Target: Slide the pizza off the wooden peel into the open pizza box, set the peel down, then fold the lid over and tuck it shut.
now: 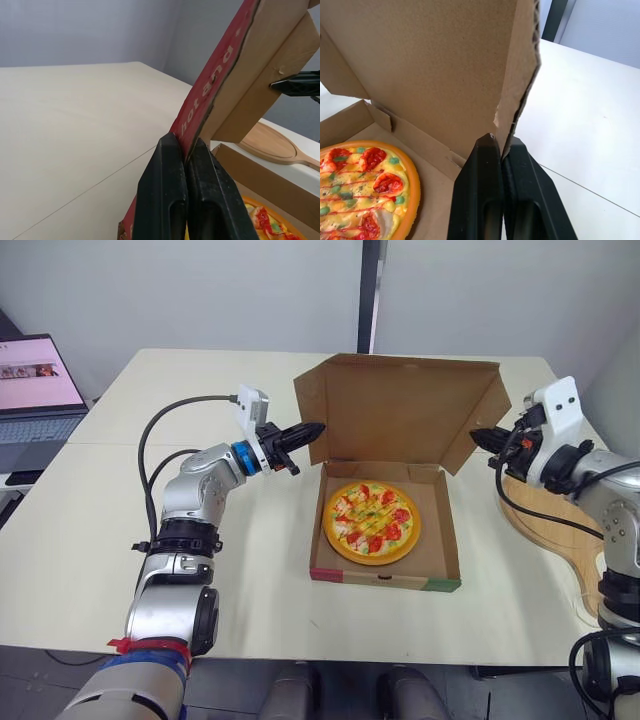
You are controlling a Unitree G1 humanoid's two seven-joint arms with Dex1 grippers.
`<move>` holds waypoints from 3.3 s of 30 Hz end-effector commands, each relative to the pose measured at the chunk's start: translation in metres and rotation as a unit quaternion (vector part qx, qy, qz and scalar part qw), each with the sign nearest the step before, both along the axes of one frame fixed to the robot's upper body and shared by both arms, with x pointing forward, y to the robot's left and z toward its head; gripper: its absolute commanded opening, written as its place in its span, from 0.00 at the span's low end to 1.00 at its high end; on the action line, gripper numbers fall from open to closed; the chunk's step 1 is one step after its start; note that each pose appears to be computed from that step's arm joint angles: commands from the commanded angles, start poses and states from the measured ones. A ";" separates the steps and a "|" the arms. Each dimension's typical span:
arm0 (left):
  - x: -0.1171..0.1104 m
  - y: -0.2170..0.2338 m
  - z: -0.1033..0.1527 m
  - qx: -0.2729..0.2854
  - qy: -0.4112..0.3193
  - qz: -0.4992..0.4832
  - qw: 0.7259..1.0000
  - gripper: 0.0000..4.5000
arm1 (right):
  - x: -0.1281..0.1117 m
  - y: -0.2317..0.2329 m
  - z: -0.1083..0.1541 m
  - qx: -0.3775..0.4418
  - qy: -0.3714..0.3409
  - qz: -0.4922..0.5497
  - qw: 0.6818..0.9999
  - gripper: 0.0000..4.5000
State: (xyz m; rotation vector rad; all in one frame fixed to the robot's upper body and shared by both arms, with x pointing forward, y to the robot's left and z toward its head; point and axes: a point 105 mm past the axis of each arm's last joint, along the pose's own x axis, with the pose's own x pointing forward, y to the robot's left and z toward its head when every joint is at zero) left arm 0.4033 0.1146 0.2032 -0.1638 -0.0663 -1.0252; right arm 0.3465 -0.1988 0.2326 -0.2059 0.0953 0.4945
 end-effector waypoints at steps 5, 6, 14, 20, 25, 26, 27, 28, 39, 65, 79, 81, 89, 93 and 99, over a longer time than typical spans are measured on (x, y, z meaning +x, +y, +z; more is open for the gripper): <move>-0.004 0.004 0.025 0.000 -0.034 -0.012 0.999 0.20 | -0.003 0.005 0.017 -0.004 -0.035 0.015 0.999 0.00; -0.005 0.006 0.030 -0.001 -0.045 -0.007 0.999 0.28 | -0.003 0.005 0.017 -0.004 -0.035 0.014 0.999 0.00; -0.011 0.014 0.048 0.005 -0.074 0.013 0.997 0.62 | -0.003 0.002 0.017 -0.010 -0.035 0.013 0.999 0.00; -0.014 0.014 0.055 -0.003 -0.078 0.023 0.997 0.58 | -0.003 0.002 0.017 -0.012 -0.034 0.014 0.999 0.00; -0.015 0.021 0.056 -0.010 -0.075 0.043 0.996 0.27 | -0.004 0.001 0.017 -0.016 -0.034 0.015 0.999 0.00; -0.015 0.023 0.056 -0.009 -0.076 0.048 0.996 0.20 | -0.004 0.001 0.017 -0.017 -0.034 0.015 0.999 0.00; -0.015 0.026 0.057 -0.007 -0.078 0.055 0.995 0.13 | -0.004 0.001 0.017 -0.017 -0.034 0.015 0.999 0.00; -0.016 0.029 0.057 -0.006 -0.080 0.059 0.995 0.06 | -0.004 0.001 0.017 -0.017 -0.034 0.014 0.999 0.00; -0.029 0.007 0.069 -0.003 -0.091 0.037 0.995 0.01 | -0.001 -0.001 0.024 -0.016 -0.050 -0.008 0.999 0.00; -0.023 -0.041 0.039 -0.021 -0.034 0.039 0.998 0.01 | -0.021 0.016 0.023 0.000 -0.070 -0.091 0.993 0.00; -0.047 -0.035 0.026 -0.029 0.011 0.045 0.998 0.01 | -0.044 0.025 -0.016 0.038 -0.017 -0.119 0.992 0.00; -0.051 -0.034 0.022 -0.025 0.017 0.043 0.999 0.01 | -0.047 0.025 -0.022 0.039 -0.010 -0.121 0.992 0.00; -0.067 -0.023 -0.005 -0.008 0.050 0.049 0.998 0.01 | -0.058 0.029 -0.044 0.041 0.001 -0.122 0.992 0.00; -0.069 -0.023 -0.010 -0.009 0.055 0.053 0.997 0.01 | -0.058 0.030 -0.049 0.046 -0.003 -0.122 0.991 0.00; -0.067 -0.020 -0.013 -0.007 0.057 0.062 0.996 0.01 | -0.061 0.028 -0.057 0.053 -0.004 -0.126 0.991 0.00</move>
